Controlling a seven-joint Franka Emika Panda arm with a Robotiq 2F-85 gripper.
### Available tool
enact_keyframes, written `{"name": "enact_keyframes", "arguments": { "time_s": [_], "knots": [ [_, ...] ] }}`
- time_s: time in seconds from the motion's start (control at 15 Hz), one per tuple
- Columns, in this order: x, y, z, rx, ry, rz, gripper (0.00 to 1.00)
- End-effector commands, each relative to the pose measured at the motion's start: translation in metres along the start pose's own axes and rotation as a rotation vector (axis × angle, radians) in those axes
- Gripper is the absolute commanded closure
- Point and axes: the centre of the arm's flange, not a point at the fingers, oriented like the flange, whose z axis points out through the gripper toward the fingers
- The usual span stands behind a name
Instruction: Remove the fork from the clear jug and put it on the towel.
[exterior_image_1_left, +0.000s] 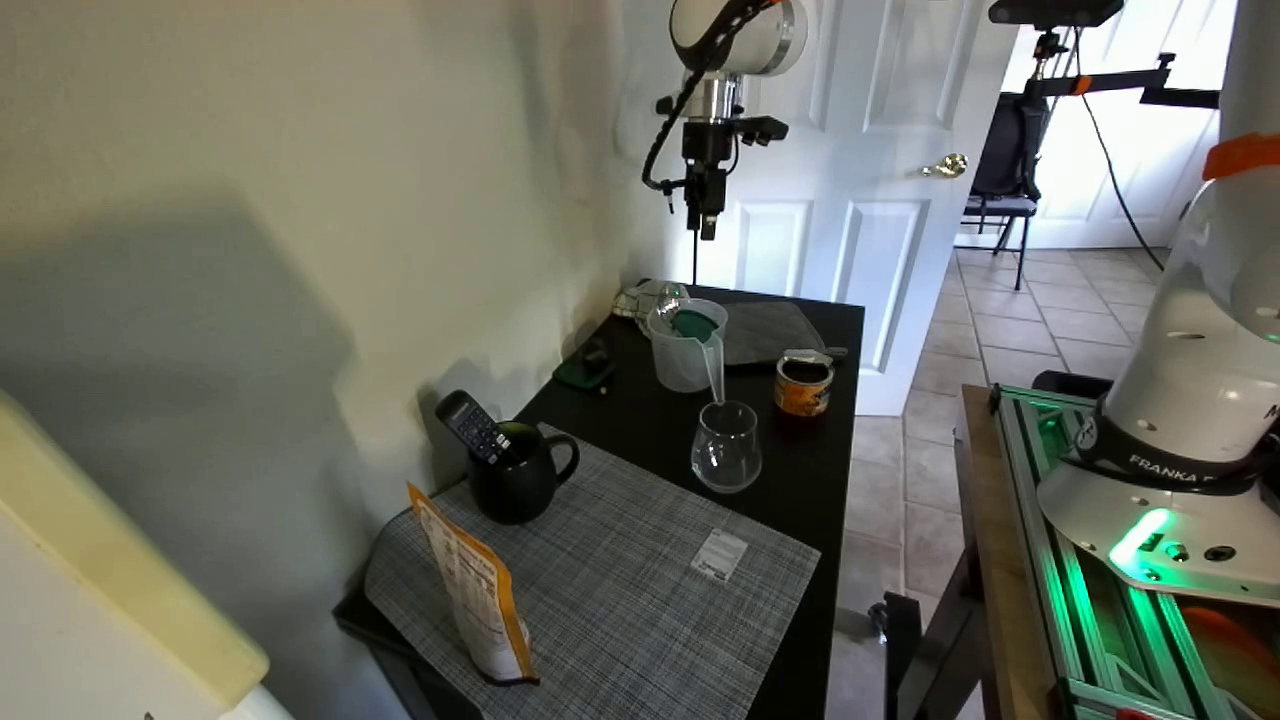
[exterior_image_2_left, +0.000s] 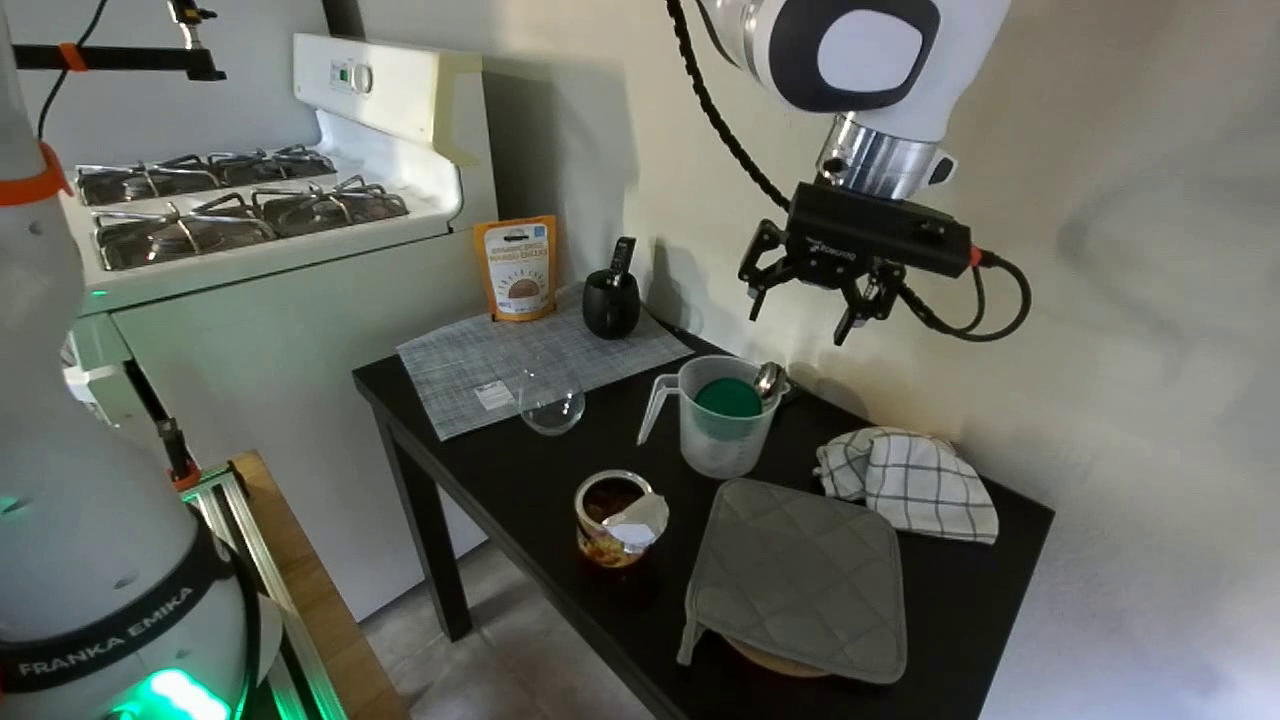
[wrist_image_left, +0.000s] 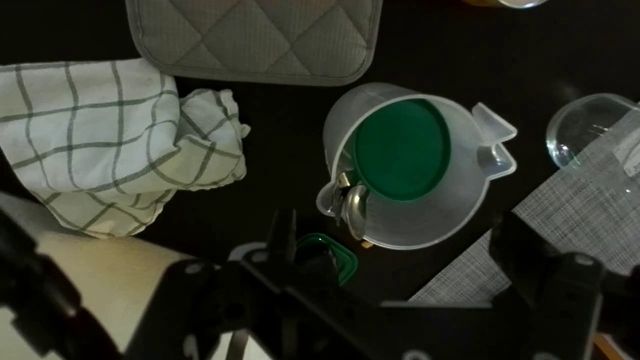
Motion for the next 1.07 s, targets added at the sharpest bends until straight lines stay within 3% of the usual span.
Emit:
{"name": "enact_keyframes", "arguments": {
  "time_s": [0.0,0.4,0.6,1.0],
  "knots": [
    [0.007,0.018,0.03,-0.002,0.005,-0.122,0.05],
    [0.015,0.028,0.055,0.021,-0.001,-0.284,0.52],
    [0.018,0.03,0.061,0.023,-0.003,-0.308,0.58],
    [0.029,0.029,0.073,0.036,-0.015,-0.331,0.58]
  ]
}}
